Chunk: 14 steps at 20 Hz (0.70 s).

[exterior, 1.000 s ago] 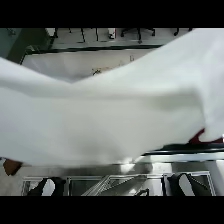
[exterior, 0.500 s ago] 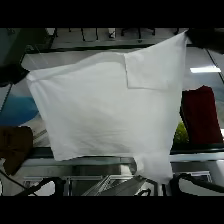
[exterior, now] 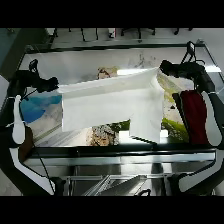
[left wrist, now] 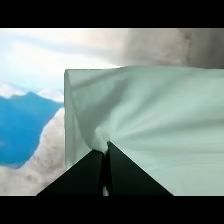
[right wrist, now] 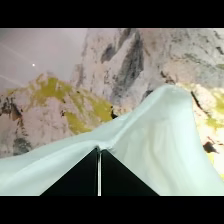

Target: Fold the shirts.

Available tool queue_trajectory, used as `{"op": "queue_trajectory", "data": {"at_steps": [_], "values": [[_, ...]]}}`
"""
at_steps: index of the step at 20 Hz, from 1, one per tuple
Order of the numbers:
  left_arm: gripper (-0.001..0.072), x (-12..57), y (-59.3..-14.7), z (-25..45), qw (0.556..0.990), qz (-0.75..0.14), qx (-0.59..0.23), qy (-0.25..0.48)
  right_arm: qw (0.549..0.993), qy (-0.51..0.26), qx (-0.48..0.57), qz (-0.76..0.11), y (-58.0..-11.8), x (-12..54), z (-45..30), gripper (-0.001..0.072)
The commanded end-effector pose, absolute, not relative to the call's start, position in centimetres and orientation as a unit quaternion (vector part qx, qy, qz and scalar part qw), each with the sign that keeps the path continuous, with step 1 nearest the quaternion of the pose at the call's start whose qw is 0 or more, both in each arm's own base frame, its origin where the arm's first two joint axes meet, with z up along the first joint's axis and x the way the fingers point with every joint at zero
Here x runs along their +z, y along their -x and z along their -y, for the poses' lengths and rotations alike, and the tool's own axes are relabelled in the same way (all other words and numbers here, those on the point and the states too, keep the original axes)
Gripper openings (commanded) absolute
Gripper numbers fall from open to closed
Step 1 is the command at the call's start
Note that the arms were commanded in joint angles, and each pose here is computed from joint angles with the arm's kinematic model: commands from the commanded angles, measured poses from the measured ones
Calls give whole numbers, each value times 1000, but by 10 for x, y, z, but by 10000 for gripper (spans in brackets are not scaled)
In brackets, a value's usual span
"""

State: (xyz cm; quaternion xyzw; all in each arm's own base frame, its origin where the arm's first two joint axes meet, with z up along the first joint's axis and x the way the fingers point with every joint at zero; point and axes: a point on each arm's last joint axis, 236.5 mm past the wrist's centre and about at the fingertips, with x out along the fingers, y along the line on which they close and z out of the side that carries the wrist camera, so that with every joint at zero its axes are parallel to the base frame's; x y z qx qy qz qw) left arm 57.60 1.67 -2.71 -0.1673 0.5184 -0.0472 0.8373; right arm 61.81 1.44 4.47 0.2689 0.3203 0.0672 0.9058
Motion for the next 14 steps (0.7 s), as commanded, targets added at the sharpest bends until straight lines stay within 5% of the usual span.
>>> {"op": "queue_trajectory", "data": {"at_steps": [1,5,14], "values": [[14,-36,-596,-2,835,-521,-53,166,901,-277,41,-331,-620,19,12,23],[14,-37,-600,3,840,-515,-53,162,883,-217,46,-414,-591,-22,22,23],[14,-75,-590,1,830,-530,-39,171,846,-218,60,-482,-577,-89,0,23]]}}
